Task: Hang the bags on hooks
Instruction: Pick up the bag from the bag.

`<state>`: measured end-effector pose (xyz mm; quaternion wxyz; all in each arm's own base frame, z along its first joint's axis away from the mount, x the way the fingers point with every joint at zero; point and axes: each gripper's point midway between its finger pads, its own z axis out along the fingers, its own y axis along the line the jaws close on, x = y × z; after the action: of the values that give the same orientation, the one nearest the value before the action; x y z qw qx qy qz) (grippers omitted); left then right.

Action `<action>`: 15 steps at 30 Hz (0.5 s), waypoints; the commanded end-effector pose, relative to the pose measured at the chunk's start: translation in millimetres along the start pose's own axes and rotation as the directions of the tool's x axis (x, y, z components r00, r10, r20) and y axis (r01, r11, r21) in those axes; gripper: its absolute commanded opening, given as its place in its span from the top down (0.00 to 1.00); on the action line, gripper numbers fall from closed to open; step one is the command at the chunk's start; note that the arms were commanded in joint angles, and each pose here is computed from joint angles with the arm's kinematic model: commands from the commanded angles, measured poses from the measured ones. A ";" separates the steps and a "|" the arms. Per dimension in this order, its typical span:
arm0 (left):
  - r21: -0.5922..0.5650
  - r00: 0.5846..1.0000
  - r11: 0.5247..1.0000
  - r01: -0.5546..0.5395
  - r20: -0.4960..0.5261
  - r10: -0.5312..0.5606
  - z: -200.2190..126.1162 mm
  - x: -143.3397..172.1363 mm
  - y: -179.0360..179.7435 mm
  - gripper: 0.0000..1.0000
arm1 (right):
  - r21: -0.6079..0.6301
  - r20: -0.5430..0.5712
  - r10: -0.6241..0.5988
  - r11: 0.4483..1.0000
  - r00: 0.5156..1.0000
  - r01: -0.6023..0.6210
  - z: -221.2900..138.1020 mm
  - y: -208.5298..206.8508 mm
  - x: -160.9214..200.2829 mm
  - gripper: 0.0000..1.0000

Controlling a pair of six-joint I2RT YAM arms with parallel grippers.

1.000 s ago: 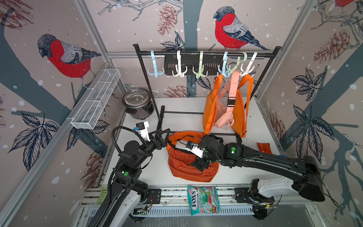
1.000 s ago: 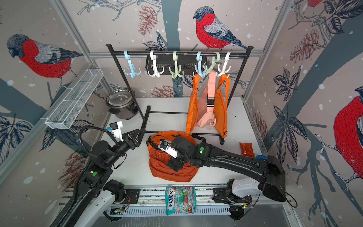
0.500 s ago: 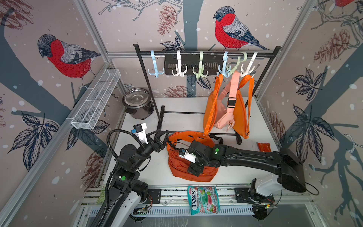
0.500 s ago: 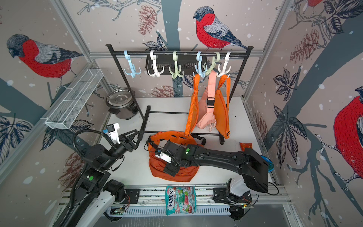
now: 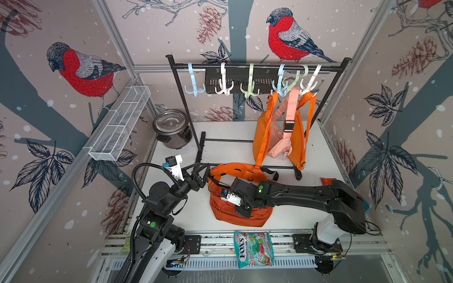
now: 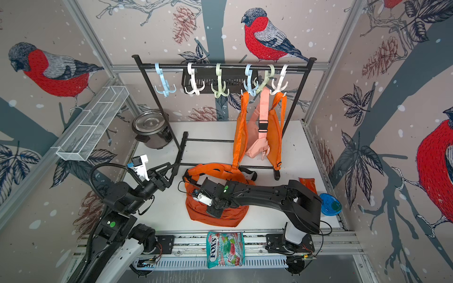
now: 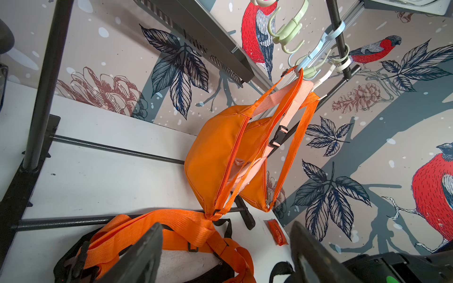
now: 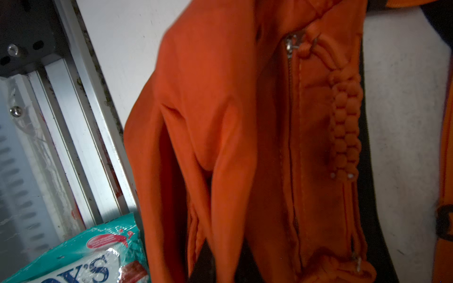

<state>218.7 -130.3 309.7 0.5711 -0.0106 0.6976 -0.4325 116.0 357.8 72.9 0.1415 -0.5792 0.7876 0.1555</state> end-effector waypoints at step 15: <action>0.198 0.998 0.979 0.051 -0.049 -0.043 13.1 -7.0 -40.2 0.18 | 0.093 0.683 0.070 0.979 0.727 -0.181 -181.7 -60.6 -84.1 0.97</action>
<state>218.0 -149.5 326.8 0.5479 0.0214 0.6879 -0.4756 176.0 337.2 228.5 0.3809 -0.4590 0.7561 0.2695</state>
